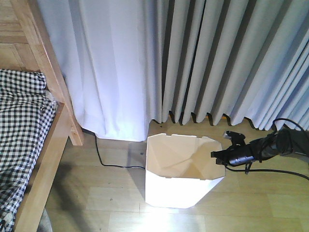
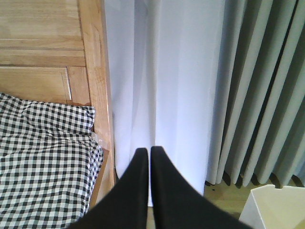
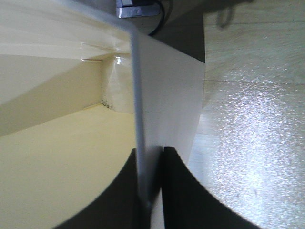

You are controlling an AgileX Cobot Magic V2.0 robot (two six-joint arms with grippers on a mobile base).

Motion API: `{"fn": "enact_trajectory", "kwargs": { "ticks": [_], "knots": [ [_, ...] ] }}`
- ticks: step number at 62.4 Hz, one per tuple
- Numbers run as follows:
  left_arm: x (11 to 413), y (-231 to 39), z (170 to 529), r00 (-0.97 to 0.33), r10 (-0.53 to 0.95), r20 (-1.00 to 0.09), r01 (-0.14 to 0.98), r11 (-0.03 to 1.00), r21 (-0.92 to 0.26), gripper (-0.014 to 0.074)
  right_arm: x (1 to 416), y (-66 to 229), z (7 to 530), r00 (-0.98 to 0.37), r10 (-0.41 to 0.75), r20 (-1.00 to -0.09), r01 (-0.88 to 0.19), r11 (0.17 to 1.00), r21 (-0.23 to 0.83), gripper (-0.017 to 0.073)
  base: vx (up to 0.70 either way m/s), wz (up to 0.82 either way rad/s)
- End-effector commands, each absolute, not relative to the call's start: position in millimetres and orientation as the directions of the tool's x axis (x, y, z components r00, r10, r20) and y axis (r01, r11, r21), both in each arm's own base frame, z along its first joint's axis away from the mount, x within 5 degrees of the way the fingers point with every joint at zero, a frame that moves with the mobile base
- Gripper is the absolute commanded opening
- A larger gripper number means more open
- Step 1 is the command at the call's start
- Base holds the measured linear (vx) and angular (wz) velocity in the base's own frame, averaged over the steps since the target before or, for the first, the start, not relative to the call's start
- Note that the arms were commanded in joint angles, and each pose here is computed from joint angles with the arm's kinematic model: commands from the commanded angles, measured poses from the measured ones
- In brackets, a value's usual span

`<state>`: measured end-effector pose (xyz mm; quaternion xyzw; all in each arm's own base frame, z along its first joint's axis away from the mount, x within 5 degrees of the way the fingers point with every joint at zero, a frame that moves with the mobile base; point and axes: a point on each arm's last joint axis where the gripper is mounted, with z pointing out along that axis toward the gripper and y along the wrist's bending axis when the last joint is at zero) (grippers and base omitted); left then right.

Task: Move trash bin to bedside with robot
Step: 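Lower the bin to the floor with the right gripper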

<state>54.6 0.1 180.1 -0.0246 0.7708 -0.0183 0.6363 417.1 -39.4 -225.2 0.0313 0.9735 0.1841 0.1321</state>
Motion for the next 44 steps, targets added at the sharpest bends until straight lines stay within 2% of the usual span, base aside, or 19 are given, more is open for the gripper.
{"fn": "enact_trajectory", "kwargs": {
  "ticks": [1, 14, 24, 30, 44],
  "knots": [
    [55.8, -0.1, 177.5, -0.135, -0.073, -0.988, -0.011, 0.997, -0.072, -0.0006, 441.8, -29.0, -192.6, -0.950, 0.142, -0.277, -0.017, 0.865, 0.501, -0.0006, 0.00, 0.00],
    [55.8, -0.1, 177.5, -0.135, -0.073, -0.988, -0.011, 0.997, -0.072, -0.0006, 428.9, -19.4, -216.3, -0.959, 0.127, -0.252, 0.000, 0.892, 0.452, -0.0002, 0.00, 0.00],
    [55.8, -0.1, 177.5, -0.135, -0.073, -0.988, -0.011, 0.997, -0.072, -0.0006, 426.6, -14.6, -219.2, -0.962, 0.131, -0.241, 0.006, 0.888, 0.459, 0.0034, 0.00, 0.00],
    [55.8, -0.1, 177.5, -0.135, -0.073, -0.988, -0.011, 0.997, -0.072, -0.0006, 428.5, -13.5, -216.1, -0.960, 0.139, -0.242, 0.007, 0.880, 0.475, 0.0094, 0.00, 0.00],
    [55.8, -0.1, 177.5, -0.135, -0.073, -0.988, -0.011, 0.997, -0.072, -0.0006, 430.7, -11.9, -210.9, -0.961, 0.135, -0.241, -0.004, 0.866, 0.499, 0.0298, 0.00, 0.00]
  ]
}}
